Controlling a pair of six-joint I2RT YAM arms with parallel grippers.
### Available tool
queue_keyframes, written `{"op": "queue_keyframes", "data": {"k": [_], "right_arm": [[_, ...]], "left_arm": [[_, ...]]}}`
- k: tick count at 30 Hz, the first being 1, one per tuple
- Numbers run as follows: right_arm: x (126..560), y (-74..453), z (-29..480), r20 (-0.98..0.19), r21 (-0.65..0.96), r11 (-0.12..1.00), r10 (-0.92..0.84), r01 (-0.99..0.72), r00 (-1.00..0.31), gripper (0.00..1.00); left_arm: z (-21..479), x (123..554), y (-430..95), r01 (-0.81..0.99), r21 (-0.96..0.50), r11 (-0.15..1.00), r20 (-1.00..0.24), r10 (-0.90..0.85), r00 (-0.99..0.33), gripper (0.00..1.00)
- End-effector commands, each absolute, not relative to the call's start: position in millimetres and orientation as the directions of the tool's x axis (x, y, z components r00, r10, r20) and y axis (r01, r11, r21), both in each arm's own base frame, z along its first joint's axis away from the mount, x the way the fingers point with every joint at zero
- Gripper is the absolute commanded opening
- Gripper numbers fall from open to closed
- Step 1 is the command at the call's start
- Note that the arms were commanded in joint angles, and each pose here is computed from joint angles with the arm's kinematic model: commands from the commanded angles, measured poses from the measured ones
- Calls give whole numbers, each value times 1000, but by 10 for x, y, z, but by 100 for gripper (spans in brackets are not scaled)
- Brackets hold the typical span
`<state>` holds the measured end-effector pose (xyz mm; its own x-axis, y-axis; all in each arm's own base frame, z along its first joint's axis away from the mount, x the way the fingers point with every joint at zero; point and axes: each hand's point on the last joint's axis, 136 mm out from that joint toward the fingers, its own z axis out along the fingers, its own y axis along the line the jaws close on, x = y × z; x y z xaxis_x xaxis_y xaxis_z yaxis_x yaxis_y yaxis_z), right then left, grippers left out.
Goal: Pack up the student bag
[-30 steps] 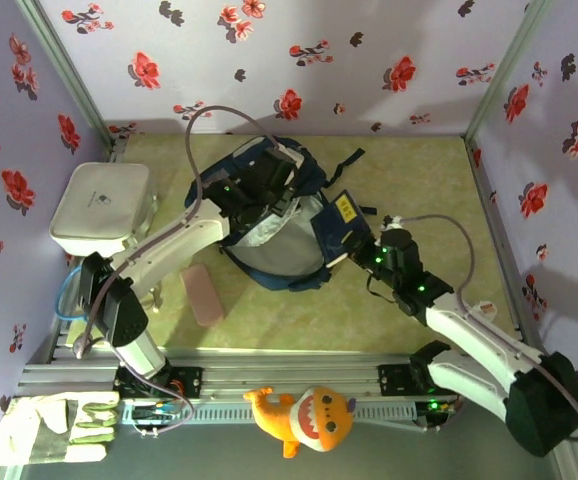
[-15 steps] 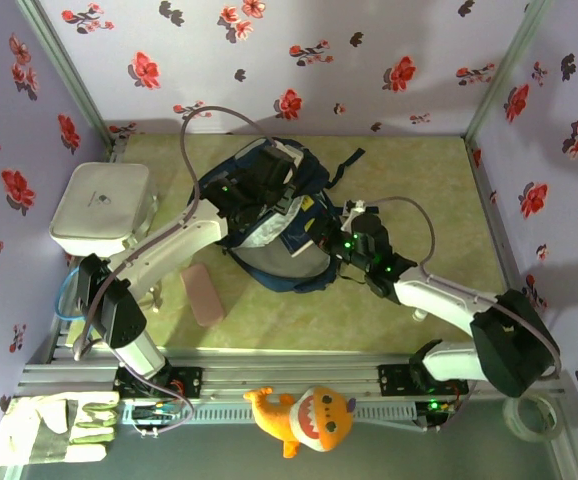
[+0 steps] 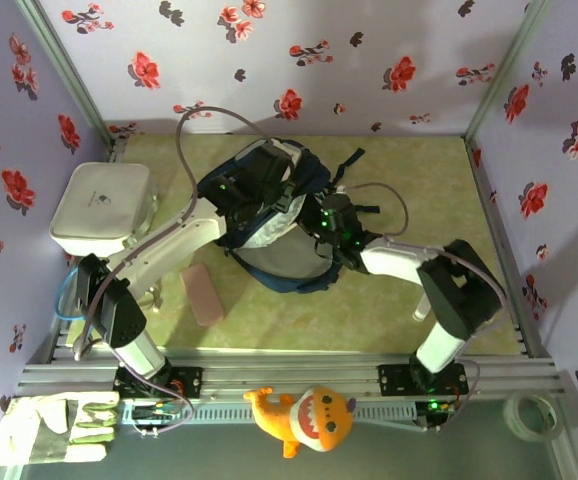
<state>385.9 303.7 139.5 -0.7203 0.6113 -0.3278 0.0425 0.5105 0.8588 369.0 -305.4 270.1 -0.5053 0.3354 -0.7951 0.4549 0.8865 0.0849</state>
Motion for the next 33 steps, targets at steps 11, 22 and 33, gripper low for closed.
{"op": "queue_keyframes", "data": {"k": [11, 22, 33], "right_arm": [[4404, 3462, 1096, -242, 885, 451, 661, 117, -711, 31], [3882, 2954, 1332, -222, 890, 435, 674, 136, -705, 58], [3257, 1904, 1188, -248, 817, 488, 778, 307, -578, 68]], "left_arm": [[3541, 3754, -3076, 446, -66, 893, -906, 134, -401, 0], [3315, 3818, -3078, 447, -99, 889, -883, 129, -452, 0], [2711, 3913, -3570, 513, -251, 821, -791, 131, -598, 0]]}}
